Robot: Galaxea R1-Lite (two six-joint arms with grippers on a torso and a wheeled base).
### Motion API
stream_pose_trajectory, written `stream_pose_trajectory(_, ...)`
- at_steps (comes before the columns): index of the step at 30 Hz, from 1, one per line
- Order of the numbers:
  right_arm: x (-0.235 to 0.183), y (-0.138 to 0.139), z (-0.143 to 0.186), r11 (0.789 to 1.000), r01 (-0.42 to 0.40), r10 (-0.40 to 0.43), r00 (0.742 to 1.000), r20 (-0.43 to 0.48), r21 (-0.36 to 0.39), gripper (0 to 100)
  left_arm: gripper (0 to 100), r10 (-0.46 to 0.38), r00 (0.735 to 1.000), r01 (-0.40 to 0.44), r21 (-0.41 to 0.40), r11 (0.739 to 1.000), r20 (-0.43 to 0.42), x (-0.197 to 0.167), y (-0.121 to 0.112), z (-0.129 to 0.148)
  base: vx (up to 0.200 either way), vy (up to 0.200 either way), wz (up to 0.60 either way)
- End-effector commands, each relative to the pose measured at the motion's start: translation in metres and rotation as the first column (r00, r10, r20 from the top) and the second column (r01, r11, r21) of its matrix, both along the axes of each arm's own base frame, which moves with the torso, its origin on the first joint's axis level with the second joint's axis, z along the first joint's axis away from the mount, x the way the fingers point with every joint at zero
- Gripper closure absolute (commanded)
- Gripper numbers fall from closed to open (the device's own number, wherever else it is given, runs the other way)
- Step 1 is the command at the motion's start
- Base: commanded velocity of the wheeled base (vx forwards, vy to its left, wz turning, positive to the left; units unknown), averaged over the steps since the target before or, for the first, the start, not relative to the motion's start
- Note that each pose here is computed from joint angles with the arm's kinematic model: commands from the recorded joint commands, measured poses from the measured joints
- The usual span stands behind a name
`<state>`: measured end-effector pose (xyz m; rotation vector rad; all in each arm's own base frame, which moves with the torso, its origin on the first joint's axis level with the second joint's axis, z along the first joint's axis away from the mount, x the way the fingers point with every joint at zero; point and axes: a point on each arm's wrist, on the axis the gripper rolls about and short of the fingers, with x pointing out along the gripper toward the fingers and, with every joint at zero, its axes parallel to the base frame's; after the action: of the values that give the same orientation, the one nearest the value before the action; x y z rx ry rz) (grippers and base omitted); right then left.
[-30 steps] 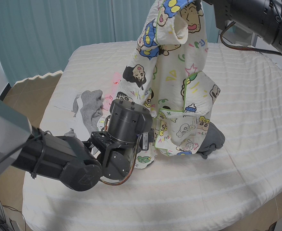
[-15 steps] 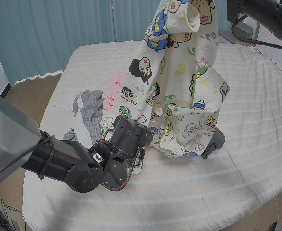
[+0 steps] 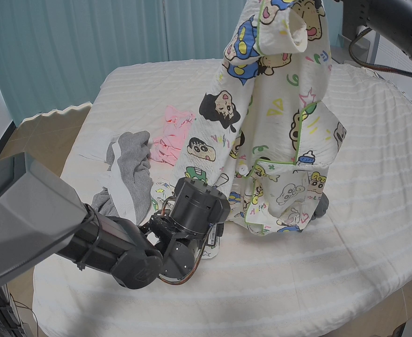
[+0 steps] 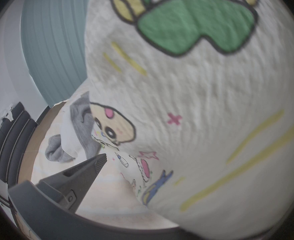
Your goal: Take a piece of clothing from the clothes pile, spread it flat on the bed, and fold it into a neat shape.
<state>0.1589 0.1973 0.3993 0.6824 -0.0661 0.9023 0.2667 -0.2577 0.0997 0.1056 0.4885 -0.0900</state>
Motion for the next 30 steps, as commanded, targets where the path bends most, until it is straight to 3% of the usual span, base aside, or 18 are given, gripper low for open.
stream_pose_trajectory(1,0.0,-0.001,-0.001,1.0,0.002,-0.002,1.0,-0.001,-0.001,100,0,-0.016,1.0,0.015,-0.007,1.0,-0.014,-0.003,-0.002,-0.003,0.0,0.0,0.0)
stream_pose_trajectory(2,0.003,-0.002,-0.001,1.0,0.015,-0.015,1.0,-0.002,-0.002,100,100,-0.018,1.0,0.017,-0.024,1.0,-0.018,-0.005,-0.004,-0.003,0.0,0.0,0.0)
stream_pose_trajectory(9,0.018,-0.014,-0.006,0.996,0.086,-0.086,0.996,-0.015,-0.017,100,100,-0.16,0.982,0.152,-0.083,0.985,-0.105,-0.036,0.002,-0.004,0.0,0.0,0.0)
stream_pose_trajectory(14,0.022,-0.018,-0.011,0.994,0.107,-0.108,0.994,-0.024,-0.029,100,100,-0.165,0.98,0.156,-0.089,0.984,-0.11,-0.045,0.013,0.002,0.0,0.0,0.0)
stream_pose_trajectory(17,0.024,-0.023,-0.02,0.991,0.126,-0.129,0.991,-0.043,-0.054,100,100,-0.212,0.971,0.197,-0.133,0.971,-0.112,-0.061,0.032,0.016,0.0,0.0,0.0)
stream_pose_trajectory(18,0.027,-0.026,-0.025,0.988,0.139,-0.143,0.988,-0.054,-0.067,100,100,-0.262,0.959,0.24,-0.179,0.954,-0.109,-0.071,0.042,0.027,0.0,0.0,0.0)
stream_pose_trajectory(23,0.032,-0.037,-0.037,0.978,0.185,-0.193,0.978,-0.078,-0.098,100,100,-0.29,0.956,0.27,-0.256,0.928,-0.044,-0.089,0.071,0.056,0.0,0.0,0.0)
stream_pose_trajectory(30,0.033,-0.065,-0.056,0.953,0.267,-0.284,0.952,-0.114,-0.143,100,100,-0.213,0.962,0.263,-0.383,0.886,0.168,-0.101,0.123,0.116,0.0,0.0,0.0)
